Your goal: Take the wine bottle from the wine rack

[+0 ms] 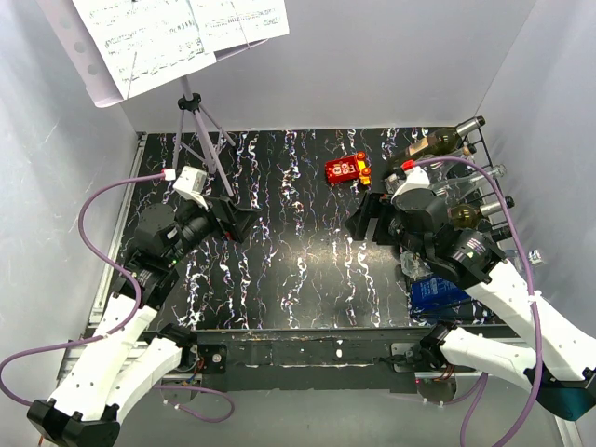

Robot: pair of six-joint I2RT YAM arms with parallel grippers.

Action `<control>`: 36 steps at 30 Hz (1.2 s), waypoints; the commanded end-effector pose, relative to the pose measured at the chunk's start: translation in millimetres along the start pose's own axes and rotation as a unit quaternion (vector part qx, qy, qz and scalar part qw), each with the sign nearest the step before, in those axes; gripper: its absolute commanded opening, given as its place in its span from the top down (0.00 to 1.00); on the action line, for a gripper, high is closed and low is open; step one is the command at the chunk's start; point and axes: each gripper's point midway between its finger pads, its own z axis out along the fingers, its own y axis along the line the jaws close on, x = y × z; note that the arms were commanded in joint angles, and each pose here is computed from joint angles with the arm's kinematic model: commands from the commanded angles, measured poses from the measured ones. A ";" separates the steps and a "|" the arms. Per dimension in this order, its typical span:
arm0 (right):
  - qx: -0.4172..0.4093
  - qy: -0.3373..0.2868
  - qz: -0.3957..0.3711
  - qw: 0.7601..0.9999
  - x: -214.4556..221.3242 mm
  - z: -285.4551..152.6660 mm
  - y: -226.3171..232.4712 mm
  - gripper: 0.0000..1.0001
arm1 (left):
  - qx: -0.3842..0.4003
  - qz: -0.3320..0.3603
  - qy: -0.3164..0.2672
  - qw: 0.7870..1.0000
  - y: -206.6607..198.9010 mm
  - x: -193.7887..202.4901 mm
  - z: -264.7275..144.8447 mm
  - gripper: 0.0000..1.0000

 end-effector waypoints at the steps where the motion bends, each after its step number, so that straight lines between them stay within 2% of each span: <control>1: -0.018 -0.049 0.029 0.998 -27.7 -9.3 12.2 0.08 | -0.002 0.010 -0.011 1.000 0.4 -3.6 -2.7 0.02; 5: -0.025 -0.069 0.045 0.996 -37.2 -6.7 17.4 0.08 | -0.006 0.012 -0.014 1.000 1.7 -5.2 -3.9 0.02; 9: -0.015 -0.115 0.062 0.991 -63.3 -4.8 21.5 0.08 | -0.012 0.015 -0.015 1.000 3.9 -5.6 -4.3 0.02; 12: 0.012 -0.185 0.039 0.982 -100.1 -3.2 19.2 0.15 | -0.018 0.017 -0.018 1.000 6.1 -6.4 -5.1 0.02; 16: 0.070 -0.275 -0.004 0.959 -160.7 -6.2 13.0 0.18 | -0.023 0.019 -0.017 0.999 8.4 -4.9 -5.0 0.02; 19: 0.122 -0.312 -0.005 0.942 -203.5 -1.7 -7.8 0.23 | -0.022 0.019 -0.015 0.999 7.9 -3.9 -4.6 0.02; 26: 0.236 -0.296 0.066 0.923 -262.8 39.9 -98.0 0.27 | -0.012 0.014 -0.011 1.000 3.6 -1.3 -4.6 0.02; 31: 0.367 -0.256 0.112 0.888 -269.5 54.4 -173.2 0.27 | -0.001 0.010 -0.009 1.000 -1.0 -0.9 -4.2 0.02; 36: 0.412 -0.228 0.136 0.872 -268.5 73.5 -218.7 0.28 | 0.010 0.006 -0.005 1.000 -5.9 0.9 -4.7 0.02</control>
